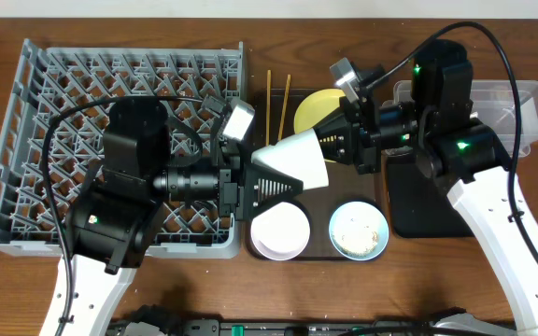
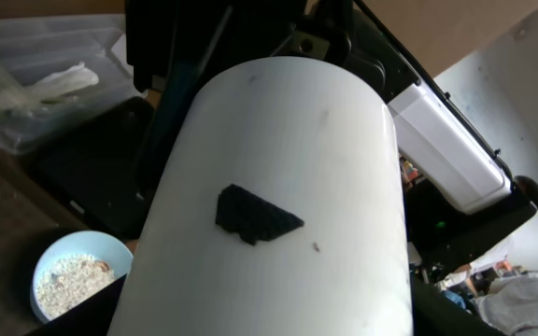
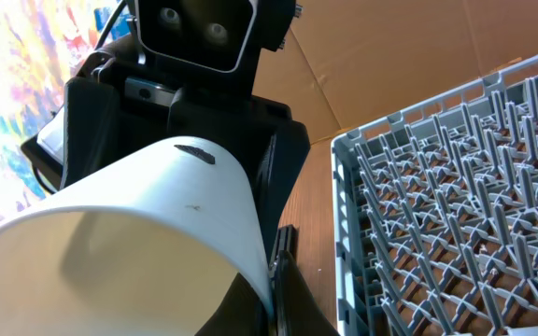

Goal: Sort waste into correct bins and load items into the dishwasher
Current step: 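Hand the white bowl from the right gripper to the left gripper, then place the white bowl into the dish rack with the left gripper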

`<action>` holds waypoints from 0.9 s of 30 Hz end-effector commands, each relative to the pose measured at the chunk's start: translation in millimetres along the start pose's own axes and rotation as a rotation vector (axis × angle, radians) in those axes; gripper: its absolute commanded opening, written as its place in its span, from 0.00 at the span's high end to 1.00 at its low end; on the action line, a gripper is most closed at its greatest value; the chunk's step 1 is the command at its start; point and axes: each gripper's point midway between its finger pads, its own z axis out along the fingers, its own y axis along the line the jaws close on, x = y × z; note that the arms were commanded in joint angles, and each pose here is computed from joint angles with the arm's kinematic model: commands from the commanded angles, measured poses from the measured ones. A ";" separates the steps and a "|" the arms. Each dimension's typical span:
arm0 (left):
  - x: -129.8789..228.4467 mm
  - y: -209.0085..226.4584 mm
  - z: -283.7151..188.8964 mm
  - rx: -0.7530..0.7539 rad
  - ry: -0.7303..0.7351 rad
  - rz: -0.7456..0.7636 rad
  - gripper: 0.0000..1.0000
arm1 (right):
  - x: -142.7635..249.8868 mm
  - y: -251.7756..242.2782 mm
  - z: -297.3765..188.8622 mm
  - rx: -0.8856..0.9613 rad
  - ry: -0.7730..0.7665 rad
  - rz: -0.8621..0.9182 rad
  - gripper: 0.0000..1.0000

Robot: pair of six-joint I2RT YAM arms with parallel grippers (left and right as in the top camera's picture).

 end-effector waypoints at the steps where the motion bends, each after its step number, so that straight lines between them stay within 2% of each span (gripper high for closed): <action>1: -3.1 -21.7 -0.6 0.067 0.007 0.082 0.17 | -1.6 -4.5 4.9 0.047 0.002 0.015 0.99; 10: -7.0 -24.3 -1.1 0.071 -0.006 0.114 0.15 | -1.0 -4.7 4.8 0.047 0.002 0.020 0.99; 16: -13.8 -28.8 -1.5 0.082 -0.027 0.170 0.20 | -0.6 -4.8 4.8 0.048 0.003 0.024 0.99; 24: -18.1 -22.9 -1.2 0.046 -0.048 0.170 0.30 | -1.0 -8.7 4.6 0.070 0.000 0.024 0.98; 25: -19.3 -18.9 -1.2 0.024 -0.056 0.161 0.30 | -1.2 -10.6 4.3 0.081 -0.002 0.026 0.89; 26: -20.3 -12.8 -1.5 -0.007 -0.066 0.144 0.30 | -1.9 -13.2 3.1 0.097 -0.005 0.032 0.70; 27: -21.1 -3.9 -3.0 -0.049 -0.077 0.117 0.30 | -2.9 -16.5 0.6 0.116 -0.012 0.040 0.56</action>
